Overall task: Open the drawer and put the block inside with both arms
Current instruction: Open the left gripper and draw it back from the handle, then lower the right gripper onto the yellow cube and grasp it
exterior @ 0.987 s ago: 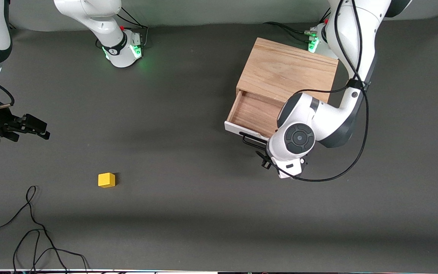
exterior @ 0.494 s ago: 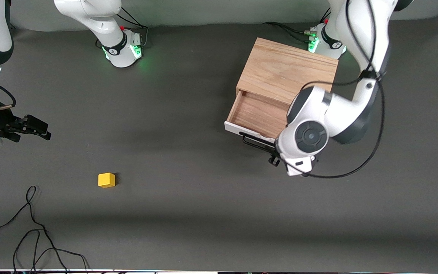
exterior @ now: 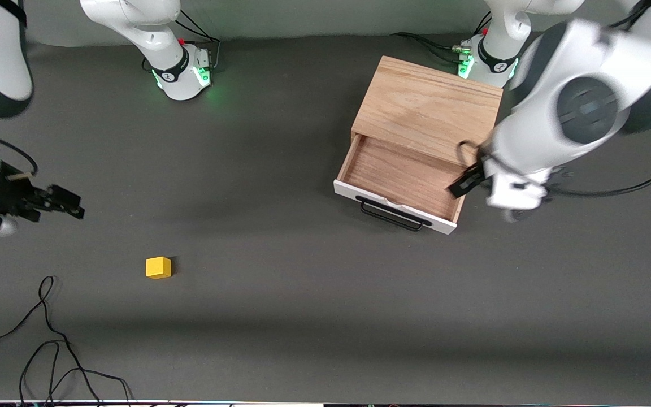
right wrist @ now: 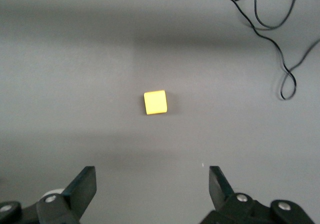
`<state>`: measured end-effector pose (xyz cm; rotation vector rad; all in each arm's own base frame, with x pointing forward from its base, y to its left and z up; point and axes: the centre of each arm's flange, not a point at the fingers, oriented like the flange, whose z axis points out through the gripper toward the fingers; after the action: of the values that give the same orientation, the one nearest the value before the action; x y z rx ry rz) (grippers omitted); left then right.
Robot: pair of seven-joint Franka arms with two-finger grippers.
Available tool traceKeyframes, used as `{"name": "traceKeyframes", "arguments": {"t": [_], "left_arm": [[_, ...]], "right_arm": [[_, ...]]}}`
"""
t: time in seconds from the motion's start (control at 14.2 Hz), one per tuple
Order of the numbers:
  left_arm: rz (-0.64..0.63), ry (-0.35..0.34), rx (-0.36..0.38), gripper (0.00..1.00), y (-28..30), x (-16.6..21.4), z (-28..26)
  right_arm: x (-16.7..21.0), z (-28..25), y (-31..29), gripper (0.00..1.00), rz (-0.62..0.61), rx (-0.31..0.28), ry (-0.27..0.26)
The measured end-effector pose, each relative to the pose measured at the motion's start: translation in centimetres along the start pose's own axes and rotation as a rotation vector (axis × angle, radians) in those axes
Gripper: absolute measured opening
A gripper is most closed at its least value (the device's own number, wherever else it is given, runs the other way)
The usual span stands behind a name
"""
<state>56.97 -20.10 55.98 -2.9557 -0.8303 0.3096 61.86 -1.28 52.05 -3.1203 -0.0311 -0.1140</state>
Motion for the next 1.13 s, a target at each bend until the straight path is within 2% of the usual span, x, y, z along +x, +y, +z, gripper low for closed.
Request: {"name": "traceKeyframes", "arguments": {"t": [0.28,0.49,0.63,0.78,1.13], "left_arm": [[0.226,0.041,-0.034,1.00,-8.0,2.9,-2.7],[0.353,0.127,-0.062,1.00,-9.9,4.4,-2.5],[0.389,0.199,-0.087,1.00,-9.8,5.3,-1.2],[0.394,0.243,-0.108,1.00,-9.8,6.0,0.0],[0.408,0.258,-0.107,1.00,-11.7,5.8,-1.2]], "right_arm": [[2.2,10.8,-0.9,1.00,-0.015,0.002,-0.032],[2.5,18.6,-0.8,1.00,-0.013,0.002,-0.051],[2.6,22.0,-0.9,1.00,-0.015,0.002,-0.057],[2.5,24.6,-1.3,1.00,-0.022,0.002,-0.065],[1.9,29.6,-1.7,1.00,-0.038,-0.007,-0.105]]}}
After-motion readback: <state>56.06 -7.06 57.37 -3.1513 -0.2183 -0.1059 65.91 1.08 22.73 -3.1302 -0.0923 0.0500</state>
